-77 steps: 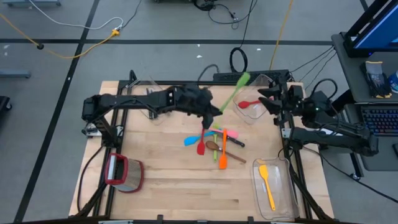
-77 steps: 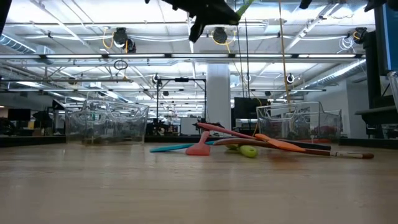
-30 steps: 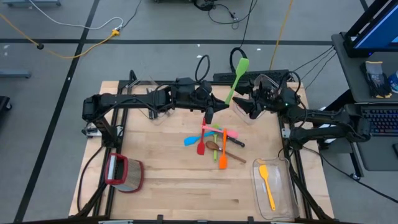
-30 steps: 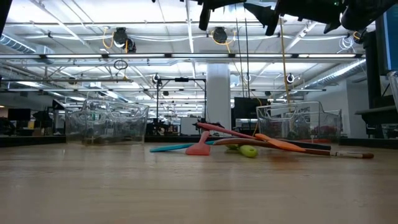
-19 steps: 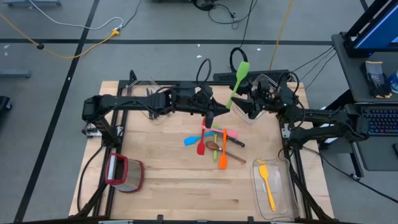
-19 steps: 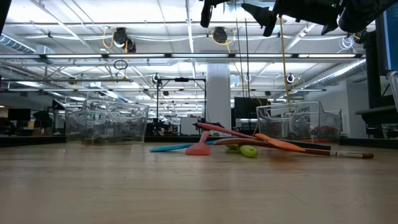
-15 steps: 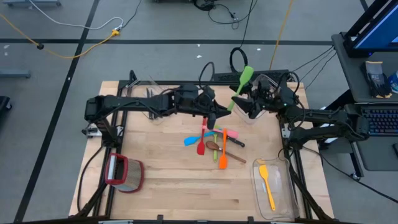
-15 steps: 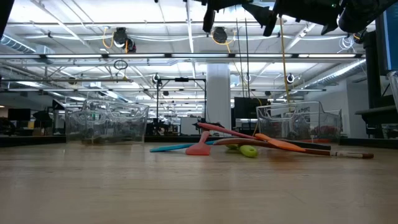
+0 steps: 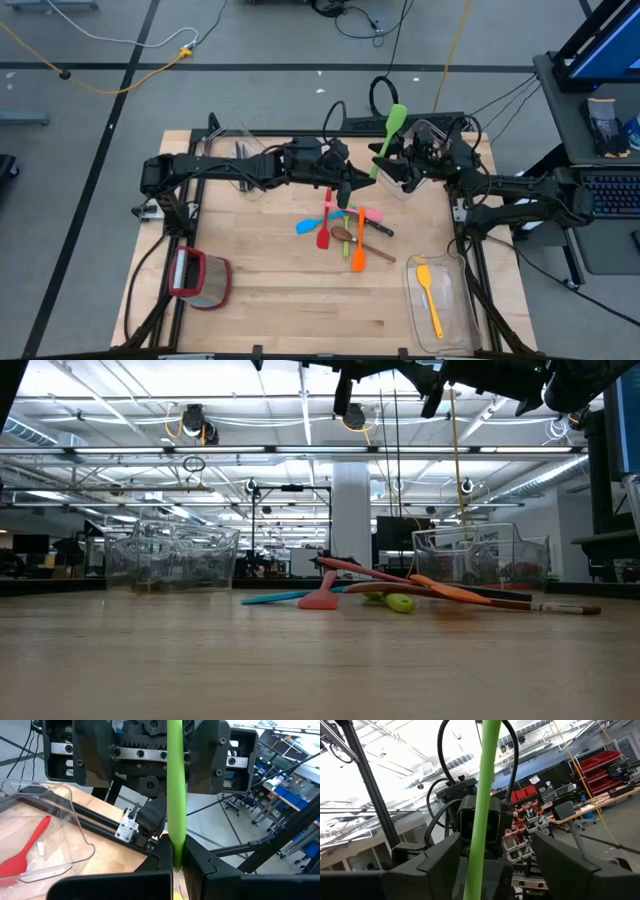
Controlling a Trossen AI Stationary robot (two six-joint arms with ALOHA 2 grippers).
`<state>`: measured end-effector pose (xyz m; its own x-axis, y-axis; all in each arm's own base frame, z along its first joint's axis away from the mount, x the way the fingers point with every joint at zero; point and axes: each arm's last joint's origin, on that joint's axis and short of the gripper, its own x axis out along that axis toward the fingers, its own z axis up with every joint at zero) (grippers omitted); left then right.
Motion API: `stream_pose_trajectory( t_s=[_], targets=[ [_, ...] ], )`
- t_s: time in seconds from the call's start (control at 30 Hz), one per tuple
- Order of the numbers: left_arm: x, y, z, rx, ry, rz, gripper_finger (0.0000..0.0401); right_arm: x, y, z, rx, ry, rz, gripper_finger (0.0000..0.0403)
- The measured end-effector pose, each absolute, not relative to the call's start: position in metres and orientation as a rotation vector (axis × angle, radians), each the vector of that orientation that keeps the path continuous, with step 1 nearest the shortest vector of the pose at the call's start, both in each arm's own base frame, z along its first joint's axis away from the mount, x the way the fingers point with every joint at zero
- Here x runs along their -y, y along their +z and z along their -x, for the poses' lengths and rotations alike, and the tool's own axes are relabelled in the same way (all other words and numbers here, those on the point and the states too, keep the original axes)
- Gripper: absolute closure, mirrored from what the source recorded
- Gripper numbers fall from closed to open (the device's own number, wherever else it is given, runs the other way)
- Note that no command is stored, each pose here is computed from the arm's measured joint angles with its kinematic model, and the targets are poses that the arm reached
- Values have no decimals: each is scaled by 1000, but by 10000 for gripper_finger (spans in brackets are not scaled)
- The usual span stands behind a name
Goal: Pick & Place Kitchen Items
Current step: Put the green spatula into the bottom transparent bin
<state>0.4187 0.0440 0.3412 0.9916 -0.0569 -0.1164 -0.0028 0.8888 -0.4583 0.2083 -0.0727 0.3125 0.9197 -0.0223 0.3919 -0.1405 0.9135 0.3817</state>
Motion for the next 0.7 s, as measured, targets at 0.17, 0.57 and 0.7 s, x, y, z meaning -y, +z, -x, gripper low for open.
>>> stream_pose_trajectory(
  t_s=[0.17, 0.57, 0.7],
  targets=[
    [-41, 341, -419, -131, -34, 487, 391, 73, 313, -208, 402, 64, -430, 222],
    [-42, 337, -418, -165, 16, 464, 361, 72, 312, -207, 370, 70, -528, 387],
    [-42, 328, -417, -255, 46, 474, 329, 70, 312, -200, 321, 44, -540, 390]
  ],
)
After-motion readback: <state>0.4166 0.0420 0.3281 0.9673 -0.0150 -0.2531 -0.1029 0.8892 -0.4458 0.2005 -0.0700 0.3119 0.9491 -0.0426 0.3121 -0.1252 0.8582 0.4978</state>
